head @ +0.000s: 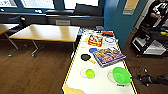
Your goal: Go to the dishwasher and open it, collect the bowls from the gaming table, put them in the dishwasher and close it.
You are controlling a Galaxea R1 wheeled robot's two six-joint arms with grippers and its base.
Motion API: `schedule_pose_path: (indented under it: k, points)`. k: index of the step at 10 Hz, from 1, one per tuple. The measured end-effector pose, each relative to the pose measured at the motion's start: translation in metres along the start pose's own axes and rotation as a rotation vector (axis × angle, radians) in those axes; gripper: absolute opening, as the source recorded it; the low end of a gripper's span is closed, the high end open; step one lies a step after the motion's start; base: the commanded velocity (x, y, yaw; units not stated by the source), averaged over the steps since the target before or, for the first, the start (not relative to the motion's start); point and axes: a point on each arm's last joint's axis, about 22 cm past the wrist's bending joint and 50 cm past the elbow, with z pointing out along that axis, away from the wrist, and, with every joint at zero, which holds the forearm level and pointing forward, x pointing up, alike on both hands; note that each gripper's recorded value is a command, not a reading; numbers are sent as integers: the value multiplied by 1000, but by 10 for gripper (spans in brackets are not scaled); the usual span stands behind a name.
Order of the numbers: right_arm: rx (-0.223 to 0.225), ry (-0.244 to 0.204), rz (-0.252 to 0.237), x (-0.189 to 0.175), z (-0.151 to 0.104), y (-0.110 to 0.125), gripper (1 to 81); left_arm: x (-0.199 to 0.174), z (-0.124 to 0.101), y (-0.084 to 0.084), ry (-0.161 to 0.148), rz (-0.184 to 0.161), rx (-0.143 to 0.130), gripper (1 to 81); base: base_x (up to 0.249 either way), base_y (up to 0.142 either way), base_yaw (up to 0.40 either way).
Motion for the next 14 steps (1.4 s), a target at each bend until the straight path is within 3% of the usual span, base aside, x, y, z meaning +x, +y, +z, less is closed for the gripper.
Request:
schedule_pose_path:
  k: [3,6,9,12,13,14]
  points:
    - [-15,11,25,8,8,4,811,1,0,-2,1,1,3,811,0,0,0]
    - [-3,-2,36,5,36,-14,811,1,-1,-5,0,2,6,811,0,0,0]
    - [-32,8,59,9,51,-4,811,1,-1,-5,1,2,6,811,0,0,0]
    - [-34,-56,88,-32,80,-2,811,2,-1,-5,1,2,6,811,0,0,0]
    - [-35,-56,91,-33,85,-3,10,1,-1,-5,0,2,6,811,0,0,0]
    - [-3,-30,140,-28,88,-9,10,1,-2,-8,0,2,9,811,0,0,0]
